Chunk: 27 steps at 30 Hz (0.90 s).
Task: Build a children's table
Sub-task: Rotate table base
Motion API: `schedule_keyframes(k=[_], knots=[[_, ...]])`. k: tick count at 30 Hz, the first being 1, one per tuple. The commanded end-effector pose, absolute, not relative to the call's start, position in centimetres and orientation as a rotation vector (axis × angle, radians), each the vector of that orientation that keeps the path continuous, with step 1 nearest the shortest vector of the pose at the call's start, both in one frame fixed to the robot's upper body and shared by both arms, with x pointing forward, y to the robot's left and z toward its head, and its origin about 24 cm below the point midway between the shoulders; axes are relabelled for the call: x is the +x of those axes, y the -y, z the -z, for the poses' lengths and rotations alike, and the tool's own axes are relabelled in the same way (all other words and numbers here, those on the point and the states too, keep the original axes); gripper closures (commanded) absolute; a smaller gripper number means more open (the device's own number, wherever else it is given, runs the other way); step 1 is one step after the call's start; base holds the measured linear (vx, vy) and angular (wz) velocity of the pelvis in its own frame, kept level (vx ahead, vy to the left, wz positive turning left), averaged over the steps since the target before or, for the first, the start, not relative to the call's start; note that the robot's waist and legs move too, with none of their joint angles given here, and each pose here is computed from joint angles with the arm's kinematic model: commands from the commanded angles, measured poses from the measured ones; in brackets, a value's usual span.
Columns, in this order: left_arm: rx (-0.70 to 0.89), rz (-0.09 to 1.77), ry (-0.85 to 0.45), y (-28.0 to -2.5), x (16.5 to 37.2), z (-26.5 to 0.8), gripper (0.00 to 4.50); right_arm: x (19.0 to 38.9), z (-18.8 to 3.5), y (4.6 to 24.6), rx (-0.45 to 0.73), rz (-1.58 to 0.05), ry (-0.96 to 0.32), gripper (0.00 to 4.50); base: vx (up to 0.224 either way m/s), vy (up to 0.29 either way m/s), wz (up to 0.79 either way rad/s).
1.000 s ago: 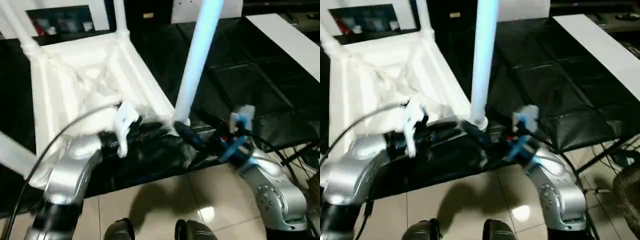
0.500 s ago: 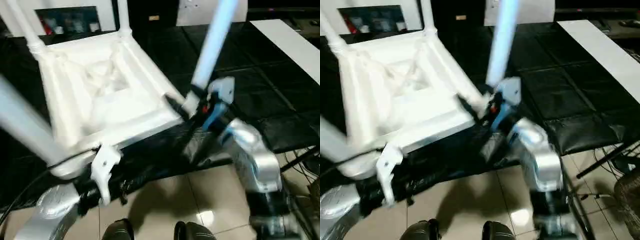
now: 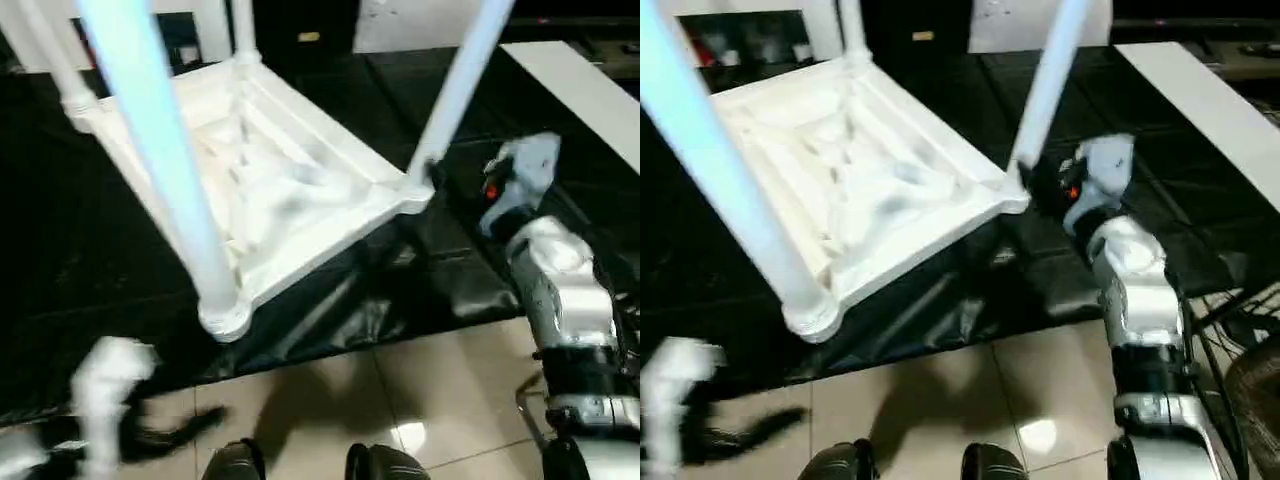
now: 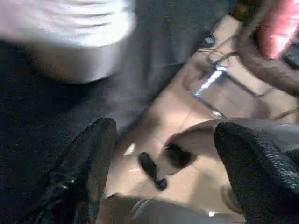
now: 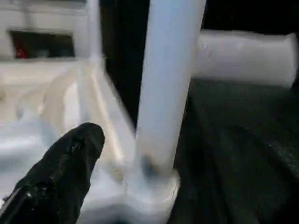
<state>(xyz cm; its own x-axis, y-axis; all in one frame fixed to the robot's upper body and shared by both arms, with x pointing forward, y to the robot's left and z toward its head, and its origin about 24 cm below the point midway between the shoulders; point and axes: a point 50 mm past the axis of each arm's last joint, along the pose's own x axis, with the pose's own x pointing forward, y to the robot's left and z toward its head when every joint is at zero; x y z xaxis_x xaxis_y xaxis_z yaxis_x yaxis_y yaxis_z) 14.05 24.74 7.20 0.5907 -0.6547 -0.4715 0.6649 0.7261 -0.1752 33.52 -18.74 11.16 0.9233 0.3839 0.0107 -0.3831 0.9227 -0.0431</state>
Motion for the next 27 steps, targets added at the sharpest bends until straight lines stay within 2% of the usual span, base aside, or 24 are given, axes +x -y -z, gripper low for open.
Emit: schedule_keyframes(k=[1, 3, 6, 10, 16, 20, 27], knots=[[0.016, 0.747, -0.483, -25.7, 14.5, -8.3, 0.46, 32.4, -9.6, 17.2, -0.031, -0.506, -0.076, 0.0, 0.0, 0.0, 0.0], [0.012, 0.734, -0.458, -26.1, 14.7, -8.8, 0.41, 31.9, -8.9, 16.7, -0.035, -0.539, -0.11, 0.0, 0.0, 0.0, 0.0], [0.02, 0.732, -0.307, -25.9, 17.0, -11.3, 0.05, 30.9, -6.4, 15.4, -0.052, -0.556, -0.23, 0.0, 0.0, 0.0, 0.0], [0.002, 0.805, -0.199, -23.6, 19.3, -12.6, 0.01, 30.7, -4.9, 14.5, -0.089, -0.528, -0.304, 0.0, 0.0, 0.0, 0.0], [-0.046, 0.901, -0.102, -19.7, 21.7, -12.9, 0.01, 31.5, -4.3, 13.5, -0.149, -0.513, -0.345, 0.0, 0.0, 0.0, 0.0], [-0.066, 0.961, -0.082, -17.6, 22.5, -12.8, 0.01, 32.3, -4.2, 12.7, -0.151, -0.515, -0.341, 0.0, 0.0, 0.0, 0.0], [-0.147, 1.128, -0.031, -11.7, 23.7, -13.0, 0.01, 34.4, -4.6, 10.7, -0.136, -0.503, -0.314, 0.0, 0.0, 0.0, 0.0]])
